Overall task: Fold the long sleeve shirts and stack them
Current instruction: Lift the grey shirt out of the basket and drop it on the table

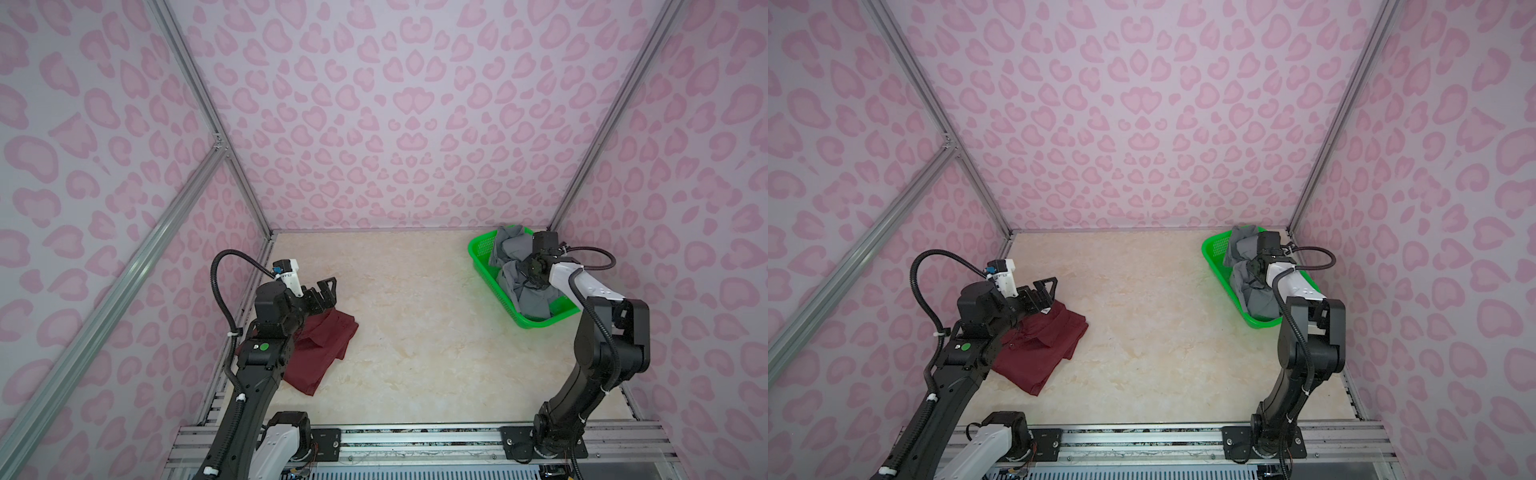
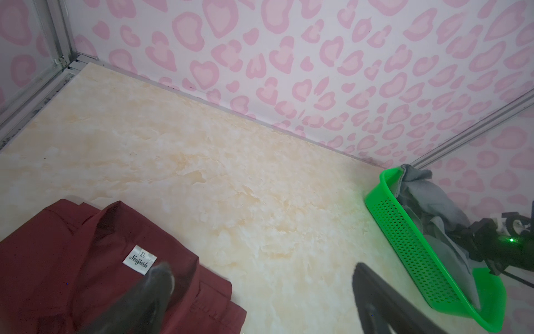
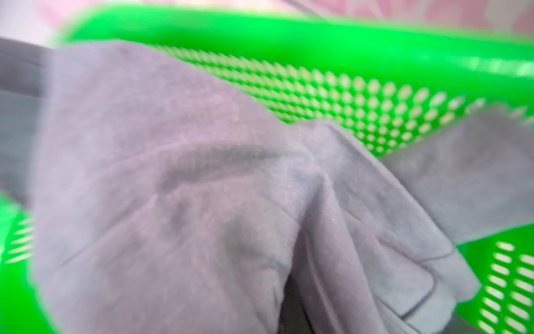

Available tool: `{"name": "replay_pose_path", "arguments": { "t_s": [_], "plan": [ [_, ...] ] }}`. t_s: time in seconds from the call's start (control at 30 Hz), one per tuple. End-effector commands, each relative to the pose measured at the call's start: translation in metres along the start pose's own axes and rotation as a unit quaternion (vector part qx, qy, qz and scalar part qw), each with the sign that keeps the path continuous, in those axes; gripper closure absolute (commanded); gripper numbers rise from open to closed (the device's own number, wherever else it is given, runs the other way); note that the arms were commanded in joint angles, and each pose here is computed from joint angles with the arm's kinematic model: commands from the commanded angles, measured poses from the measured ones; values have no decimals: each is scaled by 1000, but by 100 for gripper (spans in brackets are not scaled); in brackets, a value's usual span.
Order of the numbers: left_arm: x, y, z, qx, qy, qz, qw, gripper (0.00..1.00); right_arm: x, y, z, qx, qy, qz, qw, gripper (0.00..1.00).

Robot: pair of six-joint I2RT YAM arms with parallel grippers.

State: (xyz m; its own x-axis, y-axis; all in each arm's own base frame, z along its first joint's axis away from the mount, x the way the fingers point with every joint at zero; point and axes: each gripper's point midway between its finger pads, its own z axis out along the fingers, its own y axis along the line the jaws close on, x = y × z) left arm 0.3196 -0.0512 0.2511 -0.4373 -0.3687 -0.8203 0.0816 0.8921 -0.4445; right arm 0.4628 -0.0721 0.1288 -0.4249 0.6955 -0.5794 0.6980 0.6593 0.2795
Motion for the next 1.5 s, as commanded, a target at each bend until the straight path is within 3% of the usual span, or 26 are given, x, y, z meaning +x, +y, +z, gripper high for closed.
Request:
{"name": "replay_pose_path", "arguments": {
  "t_s": [0.0, 0.17, 0.3, 0.37, 0.5, 0.6, 0.8, 0.9, 1.03, 1.33, 1.47],
  "plan": [
    [-9, -10, -5, 18, -14, 11, 1000, 1, -25, 26, -42, -25, -57, -45, 997, 100],
    [-10, -11, -8, 14, -19, 13, 1000, 1, -46, 72, -120, -118, -112, -78, 984, 100],
    [-11, -4, -10, -5, -26, 6, 1000, 1, -58, 112, -190, -197, -144, -109, 964, 100],
    [-8, 0, -8, -14, -23, -5, 1000, 1, -58, 133, -229, -246, -160, -127, 947, 100],
    [12, -3, 8, -5, 21, -33, 999, 1, -51, 167, -326, -350, -201, -166, 900, 100],
    [36, -10, 22, -9, 69, -40, 997, 2, -45, 176, -389, -404, -222, -189, 867, 100],
    [102, 18, 43, -63, 144, -132, 979, 3, -11, 178, -480, -500, -214, -225, 808, 100],
    [132, 30, 49, -88, 171, -165, 967, 4, 7, 168, -500, -519, -211, -233, 795, 100],
    [165, 38, 58, -116, 212, -183, 953, 4, 22, 152, -502, -527, -200, -231, 793, 100],
    [209, 73, 62, -203, 255, -188, 927, 6, 24, 98, -495, -523, -196, -216, 801, 100],
    [214, 88, 64, -234, 260, -185, 918, 5, 46, 86, -474, -524, -161, -216, 808, 100]
  ]
}}
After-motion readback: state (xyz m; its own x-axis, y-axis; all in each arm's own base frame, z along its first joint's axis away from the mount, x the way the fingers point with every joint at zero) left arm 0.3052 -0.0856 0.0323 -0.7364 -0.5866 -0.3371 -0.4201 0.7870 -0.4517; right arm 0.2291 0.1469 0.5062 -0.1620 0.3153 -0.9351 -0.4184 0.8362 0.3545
